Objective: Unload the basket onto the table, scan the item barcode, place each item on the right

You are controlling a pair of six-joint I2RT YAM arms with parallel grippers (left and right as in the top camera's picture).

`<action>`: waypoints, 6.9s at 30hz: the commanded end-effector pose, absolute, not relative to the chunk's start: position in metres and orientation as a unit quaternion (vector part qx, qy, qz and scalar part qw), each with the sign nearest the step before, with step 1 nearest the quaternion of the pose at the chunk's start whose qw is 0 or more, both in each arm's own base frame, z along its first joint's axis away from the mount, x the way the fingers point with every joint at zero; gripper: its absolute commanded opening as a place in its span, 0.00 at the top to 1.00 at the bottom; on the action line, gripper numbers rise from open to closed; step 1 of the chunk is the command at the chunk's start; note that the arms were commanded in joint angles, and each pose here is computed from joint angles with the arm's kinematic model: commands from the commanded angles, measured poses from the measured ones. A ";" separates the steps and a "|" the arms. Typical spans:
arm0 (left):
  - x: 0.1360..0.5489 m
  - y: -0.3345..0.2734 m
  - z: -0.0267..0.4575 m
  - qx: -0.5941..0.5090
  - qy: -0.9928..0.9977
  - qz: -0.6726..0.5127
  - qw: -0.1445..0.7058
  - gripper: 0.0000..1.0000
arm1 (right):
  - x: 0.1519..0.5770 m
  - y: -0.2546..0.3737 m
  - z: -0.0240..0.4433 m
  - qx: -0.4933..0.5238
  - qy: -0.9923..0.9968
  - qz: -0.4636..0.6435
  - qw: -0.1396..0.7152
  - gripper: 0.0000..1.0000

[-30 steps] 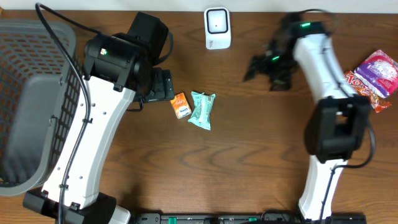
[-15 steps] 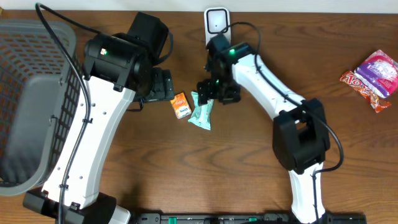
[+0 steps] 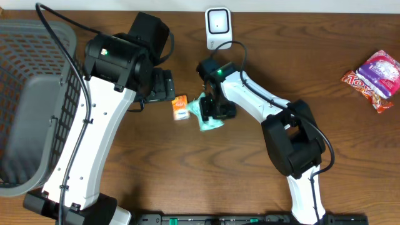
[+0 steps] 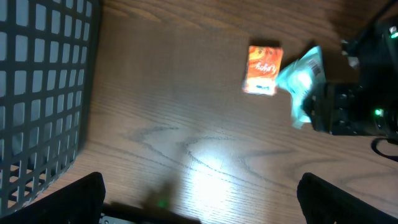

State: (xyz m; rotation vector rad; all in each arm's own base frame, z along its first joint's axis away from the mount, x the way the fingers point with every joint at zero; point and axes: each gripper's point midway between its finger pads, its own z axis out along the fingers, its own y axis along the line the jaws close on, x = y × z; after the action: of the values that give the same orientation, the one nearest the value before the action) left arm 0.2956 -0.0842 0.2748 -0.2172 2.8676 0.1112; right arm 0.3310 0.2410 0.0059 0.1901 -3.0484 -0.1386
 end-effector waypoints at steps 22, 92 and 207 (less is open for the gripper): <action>0.286 -0.079 0.275 -0.077 0.989 0.048 0.114 0.02 | 0.353 0.243 0.068 0.078 -0.976 -0.189 0.079 0.31; 0.286 -0.079 0.275 -0.077 0.989 0.048 0.114 0.02 | 0.367 0.147 0.034 -0.040 -0.983 0.173 -0.037 0.50; 0.286 -0.079 0.275 -0.077 0.989 0.048 0.114 0.02 | 0.348 0.121 0.067 0.035 -0.981 -0.147 0.119 0.39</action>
State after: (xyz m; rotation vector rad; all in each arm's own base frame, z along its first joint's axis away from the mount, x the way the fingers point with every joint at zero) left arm 0.2956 -0.0841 0.2748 -0.2173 2.8674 0.1117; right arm 0.3455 0.1162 0.0647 0.0736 -2.7969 -0.6087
